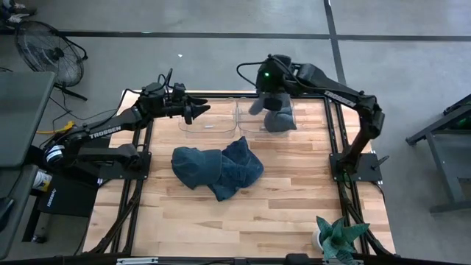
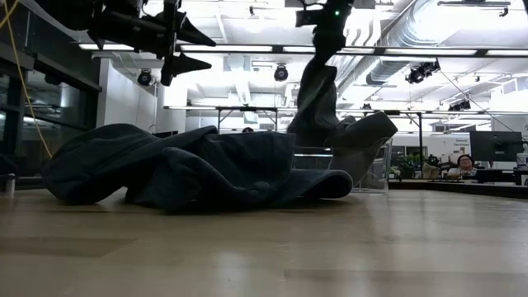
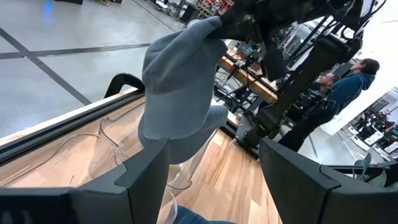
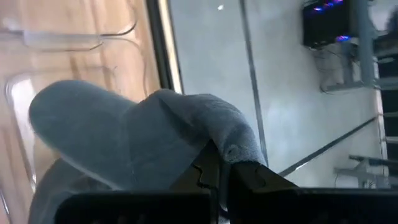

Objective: Pick & Place hat
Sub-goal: Put the gray cap into the right transparent bin

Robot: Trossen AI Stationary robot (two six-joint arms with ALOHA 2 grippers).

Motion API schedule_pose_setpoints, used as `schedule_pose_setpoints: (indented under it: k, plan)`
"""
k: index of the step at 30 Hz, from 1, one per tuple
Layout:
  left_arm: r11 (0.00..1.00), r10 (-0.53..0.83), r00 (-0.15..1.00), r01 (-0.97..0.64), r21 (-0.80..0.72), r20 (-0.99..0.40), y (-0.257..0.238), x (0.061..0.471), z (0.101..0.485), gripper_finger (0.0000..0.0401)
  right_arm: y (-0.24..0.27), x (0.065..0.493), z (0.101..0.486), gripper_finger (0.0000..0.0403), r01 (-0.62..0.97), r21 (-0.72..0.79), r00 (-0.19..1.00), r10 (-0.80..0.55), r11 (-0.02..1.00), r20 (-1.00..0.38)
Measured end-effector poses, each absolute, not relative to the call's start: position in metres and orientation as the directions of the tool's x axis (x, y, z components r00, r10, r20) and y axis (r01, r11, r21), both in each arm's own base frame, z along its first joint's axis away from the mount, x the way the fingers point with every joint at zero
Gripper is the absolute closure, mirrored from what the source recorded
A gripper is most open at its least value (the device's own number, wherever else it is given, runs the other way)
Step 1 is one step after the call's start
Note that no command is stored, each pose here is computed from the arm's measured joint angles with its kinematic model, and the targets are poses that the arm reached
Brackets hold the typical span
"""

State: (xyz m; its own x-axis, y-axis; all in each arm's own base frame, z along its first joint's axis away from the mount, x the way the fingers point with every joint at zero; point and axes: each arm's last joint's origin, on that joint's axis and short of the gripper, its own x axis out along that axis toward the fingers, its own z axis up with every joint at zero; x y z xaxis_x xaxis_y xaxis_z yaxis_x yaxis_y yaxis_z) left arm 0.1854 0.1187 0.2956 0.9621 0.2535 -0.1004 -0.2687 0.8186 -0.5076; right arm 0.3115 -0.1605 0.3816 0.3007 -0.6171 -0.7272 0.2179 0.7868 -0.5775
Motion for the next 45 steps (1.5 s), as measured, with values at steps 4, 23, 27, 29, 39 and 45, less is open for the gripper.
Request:
schedule_pose_setpoints:
  k: [4, 23, 27, 29, 39, 45]
  plan:
    - [0.818, 0.254, 0.962, -0.269, -0.508, -0.101, 0.119, 0.185, 0.295, 0.0158, -0.151, 0.303, 0.373, 0.0403, 0.29, -0.604, 0.297, -0.67, 0.742, -0.681]
    - [0.816, 0.26, 0.961, -0.272, -0.509, -0.097, 0.119, 0.185, 0.296, 0.0158, -0.112, 0.262, 0.271, 0.0403, 0.367, -0.532, 0.309, -0.64, 0.763, -0.704]
    - [0.816, 0.264, 0.96, -0.275, -0.509, -0.096, 0.119, 0.185, 0.296, 0.0158, -0.107, 0.261, 0.253, 0.0403, 0.389, -0.469, 0.325, -0.594, 0.793, -0.736]
    - [0.816, 0.264, 0.96, -0.275, -0.509, -0.096, 0.119, 0.185, 0.296, 0.0158, -0.105, 0.259, 0.247, 0.0403, 0.4, -0.455, 0.312, -0.585, 0.796, -0.749]
    - [0.813, 0.263, 0.96, -0.274, -0.513, -0.096, 0.119, 0.185, 0.296, 0.0158, -0.09, 0.255, 0.236, 0.0403, 0.411, -0.409, 0.278, -0.539, 0.815, -0.795]
    - [0.812, 0.263, 0.96, -0.274, -0.515, -0.096, 0.119, 0.185, 0.296, 0.0158, -0.086, 0.247, 0.235, 0.0403, 0.389, -0.421, 0.22, -0.526, 0.82, -0.822]
